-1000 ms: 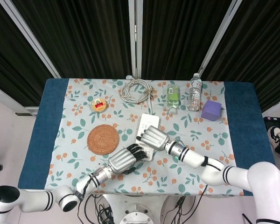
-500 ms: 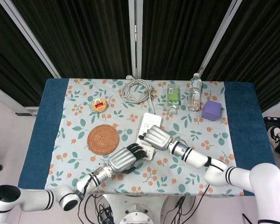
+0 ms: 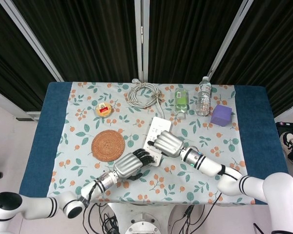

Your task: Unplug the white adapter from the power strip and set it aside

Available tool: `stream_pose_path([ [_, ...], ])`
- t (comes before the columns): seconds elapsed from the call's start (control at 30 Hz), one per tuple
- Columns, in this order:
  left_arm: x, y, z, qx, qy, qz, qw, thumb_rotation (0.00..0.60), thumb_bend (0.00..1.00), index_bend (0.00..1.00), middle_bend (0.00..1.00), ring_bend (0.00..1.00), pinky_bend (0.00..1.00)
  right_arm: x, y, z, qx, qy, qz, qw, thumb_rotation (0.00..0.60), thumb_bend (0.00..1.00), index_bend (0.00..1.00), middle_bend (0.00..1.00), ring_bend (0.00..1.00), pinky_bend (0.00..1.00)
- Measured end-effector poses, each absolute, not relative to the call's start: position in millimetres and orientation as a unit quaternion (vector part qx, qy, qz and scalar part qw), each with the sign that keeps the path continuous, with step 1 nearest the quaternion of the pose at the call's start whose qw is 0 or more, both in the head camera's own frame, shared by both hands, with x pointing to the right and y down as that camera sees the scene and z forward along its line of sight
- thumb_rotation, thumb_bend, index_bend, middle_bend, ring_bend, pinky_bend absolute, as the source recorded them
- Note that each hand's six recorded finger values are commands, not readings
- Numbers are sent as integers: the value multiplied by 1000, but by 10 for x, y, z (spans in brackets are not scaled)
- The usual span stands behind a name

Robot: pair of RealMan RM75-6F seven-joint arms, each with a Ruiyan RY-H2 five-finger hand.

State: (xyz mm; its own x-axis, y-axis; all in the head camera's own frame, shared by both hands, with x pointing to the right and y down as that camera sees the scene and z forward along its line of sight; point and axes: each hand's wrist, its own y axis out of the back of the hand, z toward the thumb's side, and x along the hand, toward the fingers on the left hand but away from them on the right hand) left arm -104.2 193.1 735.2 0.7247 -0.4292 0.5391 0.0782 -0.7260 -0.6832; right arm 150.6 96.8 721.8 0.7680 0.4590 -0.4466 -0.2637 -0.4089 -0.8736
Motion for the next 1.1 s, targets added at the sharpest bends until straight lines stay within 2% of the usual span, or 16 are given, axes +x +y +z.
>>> stream_pose_path([
  [0.53, -1006, 1907, 7284, -858, 106, -347, 363, 600, 388, 162, 184, 97, 120, 1400, 767, 7107, -768, -100, 322, 544, 600, 463, 1000, 710, 606, 718],
  [0.87, -996, 1873, 7255, -857, 111, -344, 367, 600, 385, 155, 184, 97, 120, 1522, 702, 6979, -767, -127, 321, 541, 600, 462, 992, 710, 603, 718],
  [0.97, -1005, 1845, 7191, -856, 121, -337, 372, 600, 379, 151, 184, 97, 119, 1627, 669, 6919, -763, -135, 328, 539, 600, 463, 959, 704, 596, 717],
  [1.1, -1080, 1774, 7054, -851, 143, -329, 383, 600, 369, 146, 183, 97, 113, 1857, 619, 6838, -756, -140, 356, 532, 600, 461, 859, 654, 562, 671],
])
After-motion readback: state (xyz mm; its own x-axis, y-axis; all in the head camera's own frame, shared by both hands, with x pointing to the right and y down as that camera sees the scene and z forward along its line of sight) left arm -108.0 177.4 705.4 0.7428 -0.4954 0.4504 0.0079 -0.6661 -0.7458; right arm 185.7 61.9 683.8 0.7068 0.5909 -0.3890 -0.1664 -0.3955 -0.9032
